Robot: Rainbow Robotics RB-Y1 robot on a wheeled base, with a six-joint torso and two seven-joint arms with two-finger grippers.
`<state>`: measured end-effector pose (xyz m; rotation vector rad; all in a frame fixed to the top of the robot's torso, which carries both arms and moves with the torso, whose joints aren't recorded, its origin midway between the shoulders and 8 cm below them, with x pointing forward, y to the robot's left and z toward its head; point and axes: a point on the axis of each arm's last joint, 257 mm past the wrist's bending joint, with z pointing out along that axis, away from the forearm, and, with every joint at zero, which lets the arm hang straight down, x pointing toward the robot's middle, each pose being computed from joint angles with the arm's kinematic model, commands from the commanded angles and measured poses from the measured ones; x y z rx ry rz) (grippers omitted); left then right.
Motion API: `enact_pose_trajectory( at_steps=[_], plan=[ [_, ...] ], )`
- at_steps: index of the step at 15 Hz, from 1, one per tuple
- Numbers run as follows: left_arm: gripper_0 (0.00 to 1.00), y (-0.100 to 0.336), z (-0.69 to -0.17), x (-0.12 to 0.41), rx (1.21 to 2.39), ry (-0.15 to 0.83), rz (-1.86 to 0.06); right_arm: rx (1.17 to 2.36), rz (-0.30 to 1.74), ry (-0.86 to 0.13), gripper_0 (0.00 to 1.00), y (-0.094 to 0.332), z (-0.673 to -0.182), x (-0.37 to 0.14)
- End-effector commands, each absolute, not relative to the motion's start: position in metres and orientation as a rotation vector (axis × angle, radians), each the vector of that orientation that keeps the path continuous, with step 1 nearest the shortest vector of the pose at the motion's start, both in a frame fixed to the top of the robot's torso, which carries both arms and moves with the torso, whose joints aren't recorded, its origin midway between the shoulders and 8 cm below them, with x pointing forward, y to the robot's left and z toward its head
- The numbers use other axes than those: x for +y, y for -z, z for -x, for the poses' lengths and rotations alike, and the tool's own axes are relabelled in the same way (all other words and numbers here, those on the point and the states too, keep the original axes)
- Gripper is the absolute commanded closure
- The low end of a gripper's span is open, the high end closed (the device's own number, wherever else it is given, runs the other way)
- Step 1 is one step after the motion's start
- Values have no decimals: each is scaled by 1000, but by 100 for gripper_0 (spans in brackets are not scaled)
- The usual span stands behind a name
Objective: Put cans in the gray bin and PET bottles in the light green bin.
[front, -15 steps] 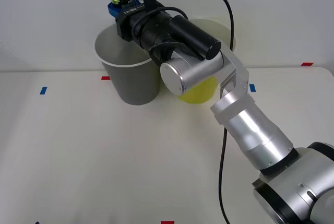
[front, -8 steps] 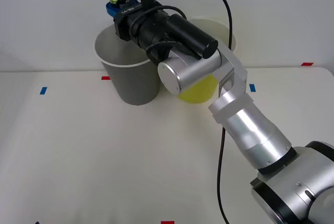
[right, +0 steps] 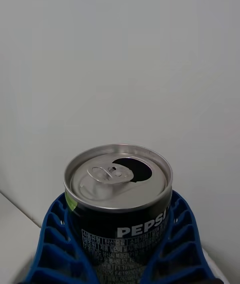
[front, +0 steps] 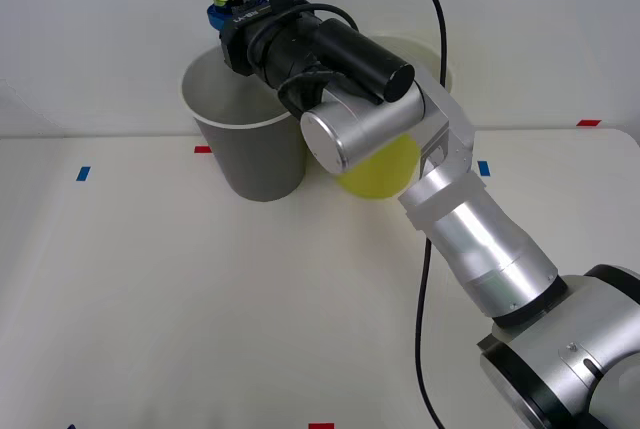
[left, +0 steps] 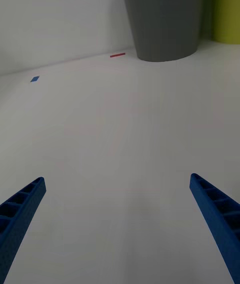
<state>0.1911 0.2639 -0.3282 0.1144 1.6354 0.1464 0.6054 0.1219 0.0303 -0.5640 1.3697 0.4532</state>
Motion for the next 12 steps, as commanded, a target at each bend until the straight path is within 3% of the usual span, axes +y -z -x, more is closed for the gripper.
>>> enact_pose_trajectory(
  at_steps=[1, 9, 12],
  plan=[
    [0, 328, -191, 264, 1635, -146, -114, 1377, 549, -475, 3, -30, -605, 123],
    [0, 328, -191, 264, 1635, -146, -114, 1358, 546, -485, 0, -38, -598, 134],
    [0, 328, -191, 264, 1635, -146, -114, 1284, 552, -496, 0, -72, -583, 131]
  ],
)
